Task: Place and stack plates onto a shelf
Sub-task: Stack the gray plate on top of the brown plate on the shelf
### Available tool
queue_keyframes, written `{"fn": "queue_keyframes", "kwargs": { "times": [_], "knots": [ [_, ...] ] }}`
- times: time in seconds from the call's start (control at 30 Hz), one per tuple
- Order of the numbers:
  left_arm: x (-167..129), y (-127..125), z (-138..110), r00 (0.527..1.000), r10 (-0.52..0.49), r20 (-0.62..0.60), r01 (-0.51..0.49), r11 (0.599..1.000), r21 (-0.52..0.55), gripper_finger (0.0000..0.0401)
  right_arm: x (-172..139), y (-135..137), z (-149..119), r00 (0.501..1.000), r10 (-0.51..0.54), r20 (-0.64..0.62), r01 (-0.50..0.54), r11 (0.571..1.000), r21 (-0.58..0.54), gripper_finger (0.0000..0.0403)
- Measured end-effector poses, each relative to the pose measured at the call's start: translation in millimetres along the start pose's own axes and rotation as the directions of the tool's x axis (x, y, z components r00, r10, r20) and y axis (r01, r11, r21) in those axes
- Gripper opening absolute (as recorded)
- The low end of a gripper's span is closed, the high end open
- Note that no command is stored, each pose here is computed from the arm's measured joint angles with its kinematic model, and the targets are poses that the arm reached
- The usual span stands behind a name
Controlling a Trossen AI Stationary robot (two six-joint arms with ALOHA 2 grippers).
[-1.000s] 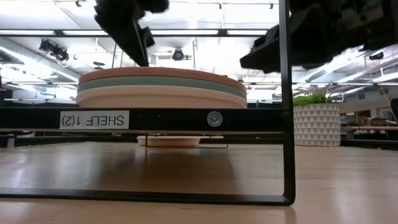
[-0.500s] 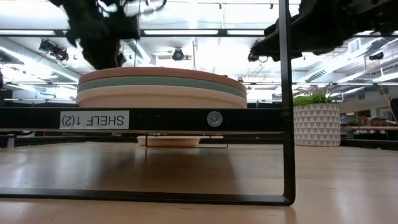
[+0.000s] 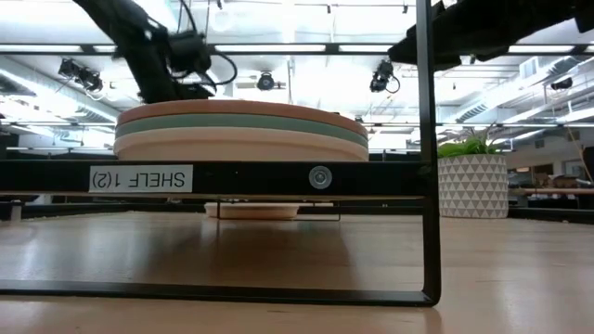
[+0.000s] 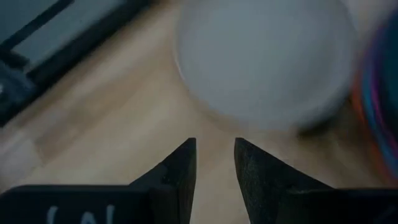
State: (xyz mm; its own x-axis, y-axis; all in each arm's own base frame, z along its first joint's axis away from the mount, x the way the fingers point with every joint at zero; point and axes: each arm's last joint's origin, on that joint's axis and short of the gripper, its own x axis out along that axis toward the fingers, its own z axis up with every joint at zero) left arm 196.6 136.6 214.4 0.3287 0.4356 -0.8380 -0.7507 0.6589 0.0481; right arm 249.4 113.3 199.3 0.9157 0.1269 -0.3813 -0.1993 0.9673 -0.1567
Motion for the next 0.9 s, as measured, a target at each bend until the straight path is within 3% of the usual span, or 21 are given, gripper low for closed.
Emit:
{"fn": "queue_keyframes", "kwargs": {
  "times": [0.1, 0.27, 0.67, 0.77, 0.9],
  "knots": [
    [18.0, 17.3, 5.2, 1.000, 0.000, 0.013, 0.001, 0.995, -0.097, 0.0116, 0.2, 1.4, -1.7, 1.000, 0.005, -0.014, -0.005, 1.000, -0.005, 0.0096],
    [51.9, 23.3, 11.9, 1.000, -0.019, 0.022, 0.022, 0.987, -0.162, 0.0119, -1.7, 2.1, -0.4, 1.000, -0.024, -0.009, 0.024, 1.000, -0.008, 0.0096],
    [100.9, 17.8, 6.2, 0.999, -0.028, -0.033, 0.023, 0.990, -0.138, 0.0187, -1.4, 4.4, -1.8, 0.999, -0.034, -0.019, 0.034, 0.999, 0.011, 0.0096],
    [104.3, 18.8, 3.0, 0.998, 0.030, -0.057, -0.035, 0.995, -0.095, 0.0178, -1.4, 4.5, -1.9, 0.999, -0.034, -0.019, 0.035, 0.999, 0.019, 0.0096],
    [104.5, 22.7, 2.9, 0.994, 0.099, -0.055, -0.100, 0.995, -0.026, 0.0128, -1.4, 4.5, -2.0, 0.999, -0.034, -0.020, 0.035, 0.999, 0.029, 0.0096]
  ]
}}
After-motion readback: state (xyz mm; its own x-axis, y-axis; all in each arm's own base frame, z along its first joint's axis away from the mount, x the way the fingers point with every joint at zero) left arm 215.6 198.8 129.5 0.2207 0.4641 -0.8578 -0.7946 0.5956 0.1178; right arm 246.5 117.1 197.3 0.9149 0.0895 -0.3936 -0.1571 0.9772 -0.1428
